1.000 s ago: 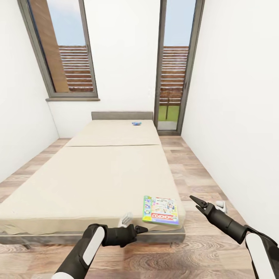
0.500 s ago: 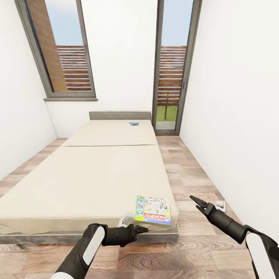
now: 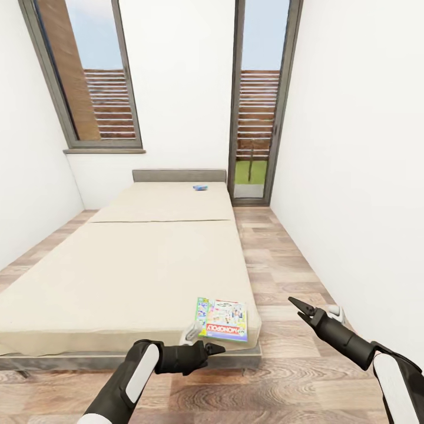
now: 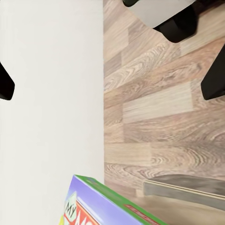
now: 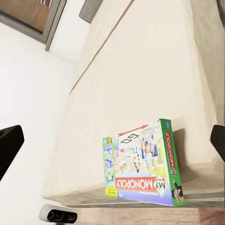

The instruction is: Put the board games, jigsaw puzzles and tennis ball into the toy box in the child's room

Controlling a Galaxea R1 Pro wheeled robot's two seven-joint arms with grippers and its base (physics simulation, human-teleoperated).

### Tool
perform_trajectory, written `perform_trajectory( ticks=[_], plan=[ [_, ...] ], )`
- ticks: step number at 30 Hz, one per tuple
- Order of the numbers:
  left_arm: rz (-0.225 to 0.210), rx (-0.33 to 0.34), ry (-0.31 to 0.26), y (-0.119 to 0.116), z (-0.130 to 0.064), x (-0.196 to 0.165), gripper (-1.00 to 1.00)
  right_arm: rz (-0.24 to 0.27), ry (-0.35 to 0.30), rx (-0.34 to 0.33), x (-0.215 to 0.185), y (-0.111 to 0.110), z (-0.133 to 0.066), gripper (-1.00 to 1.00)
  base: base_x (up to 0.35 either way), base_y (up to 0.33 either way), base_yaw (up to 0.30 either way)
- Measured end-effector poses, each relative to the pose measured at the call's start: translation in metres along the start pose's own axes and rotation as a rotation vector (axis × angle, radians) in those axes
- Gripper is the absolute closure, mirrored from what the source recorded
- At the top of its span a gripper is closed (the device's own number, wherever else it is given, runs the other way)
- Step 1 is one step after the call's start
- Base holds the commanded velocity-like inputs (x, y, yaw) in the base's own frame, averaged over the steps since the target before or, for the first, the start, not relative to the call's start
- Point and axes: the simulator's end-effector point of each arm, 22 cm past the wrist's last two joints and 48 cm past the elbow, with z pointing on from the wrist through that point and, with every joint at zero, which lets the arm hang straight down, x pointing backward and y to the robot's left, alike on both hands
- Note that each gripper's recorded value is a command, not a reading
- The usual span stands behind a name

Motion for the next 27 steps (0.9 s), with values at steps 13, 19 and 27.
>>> perform_trajectory(
  ticks=[13, 19, 27],
  plan=[
    [0.001, 0.001, 0.001, -0.0007, 0.0006, 0.0004, -1.0, 0.0, 0.0, 0.0, -0.0004, -0.0003, -0.0002, -1.0, 0.0, -0.113, 0.0],
    [0.001, 0.001, 0.001, -0.0008, 0.0007, 0.0005, -1.0, 0.002, -0.001, -0.001, 0.0, -0.0001, 0.0001, -1.0, 0.0, -0.115, 0.0],
    [0.001, 0.001, 0.001, -0.0007, 0.0007, 0.0006, -1.0, 0.004, -0.001, -0.001, 0.0011, 0.0, 0.0009, -1.0, 0.0, -0.158, 0.0]
  ],
)
